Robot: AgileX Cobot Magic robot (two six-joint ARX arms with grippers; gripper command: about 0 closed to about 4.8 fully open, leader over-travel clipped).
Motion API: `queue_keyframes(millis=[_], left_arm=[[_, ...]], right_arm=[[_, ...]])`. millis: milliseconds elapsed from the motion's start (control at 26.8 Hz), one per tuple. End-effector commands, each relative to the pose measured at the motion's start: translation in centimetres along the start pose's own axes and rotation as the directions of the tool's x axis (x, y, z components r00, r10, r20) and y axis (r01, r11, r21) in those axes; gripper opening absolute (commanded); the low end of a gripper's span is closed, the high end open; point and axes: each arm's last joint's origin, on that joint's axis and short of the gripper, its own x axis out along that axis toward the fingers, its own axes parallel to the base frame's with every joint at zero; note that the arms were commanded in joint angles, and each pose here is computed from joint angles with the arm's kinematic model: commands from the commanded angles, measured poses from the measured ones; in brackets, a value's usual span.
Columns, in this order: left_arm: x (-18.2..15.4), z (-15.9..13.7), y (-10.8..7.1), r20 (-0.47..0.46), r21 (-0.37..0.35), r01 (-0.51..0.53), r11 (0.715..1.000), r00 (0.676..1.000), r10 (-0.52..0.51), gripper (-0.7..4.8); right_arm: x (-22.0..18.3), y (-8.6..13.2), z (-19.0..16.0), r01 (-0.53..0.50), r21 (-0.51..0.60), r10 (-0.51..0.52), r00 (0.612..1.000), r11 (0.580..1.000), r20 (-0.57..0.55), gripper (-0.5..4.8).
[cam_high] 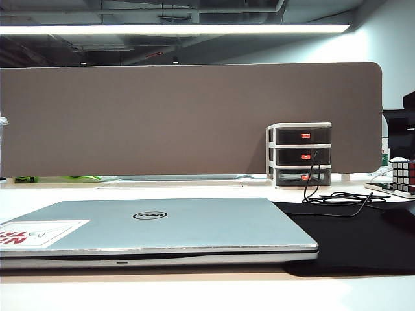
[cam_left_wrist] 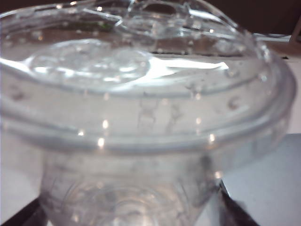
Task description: Pick up the coffee cup and place it on the left side of the laptop.
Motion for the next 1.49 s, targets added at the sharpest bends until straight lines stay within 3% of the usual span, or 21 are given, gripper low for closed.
queue_keyframes(millis=[37,224,411,635,710,859,1121,1308,1494], left_arm=[[0.0,0.7,0.1,0.051,-0.052,-0.017,0.998,0.999,0.020,4.79],[-0.1,1.3,0.0,0.090,-0.078,-0.009,0.997,0.996,0.016,4.79],[-0.3,2.0,-0.1,0.121,-0.059,-0.003,0.998,0.993,0.010,4.79],[-0.7,2.1,-0.3,0.069,-0.075,-0.004,0.997,0.998,0.009,4.79],[-1.0,2.1,-0.4,0.036,-0.041,-0.009,0.999,0.999,0.010,4.79],[-1.3,1.7,-0.5,-0.039,-0.073,-0.014,0.997,0.999,0.012,4.79],[-2.2,2.9,-0.8,0.014,-0.052,-0.018,0.998,1.000,0.019,4.79],[-3.1,2.5,-1.2,-0.070,-0.091,-0.027,0.996,0.997,0.020,4.79],[-4.3,3.0,-1.6,-0.060,-0.084,-0.061,0.995,0.997,0.056,4.79]], right_arm=[[0.0,0.0,0.0,-0.004,-0.012,0.004,1.000,1.000,0.010,-0.01],[0.0,0.0,0.0,-0.003,-0.013,0.004,1.000,1.000,0.011,-0.01],[0.0,0.0,0.0,-0.003,-0.013,0.003,1.000,1.000,0.011,-0.01],[0.0,0.0,0.0,-0.003,-0.013,0.003,1.000,1.000,0.012,-0.01],[0.0,0.0,0.0,-0.003,-0.013,0.003,1.000,1.000,0.012,-0.01],[0.0,0.0,0.0,-0.003,-0.013,0.003,1.000,1.000,0.012,-0.01],[0.0,0.0,0.0,-0.003,-0.013,0.003,1.000,1.000,0.012,-0.01],[0.0,0.0,0.0,-0.003,-0.014,0.003,1.000,1.000,0.014,-0.01],[0.0,0.0,0.0,-0.003,-0.014,0.003,1.000,1.000,0.013,-0.01]])
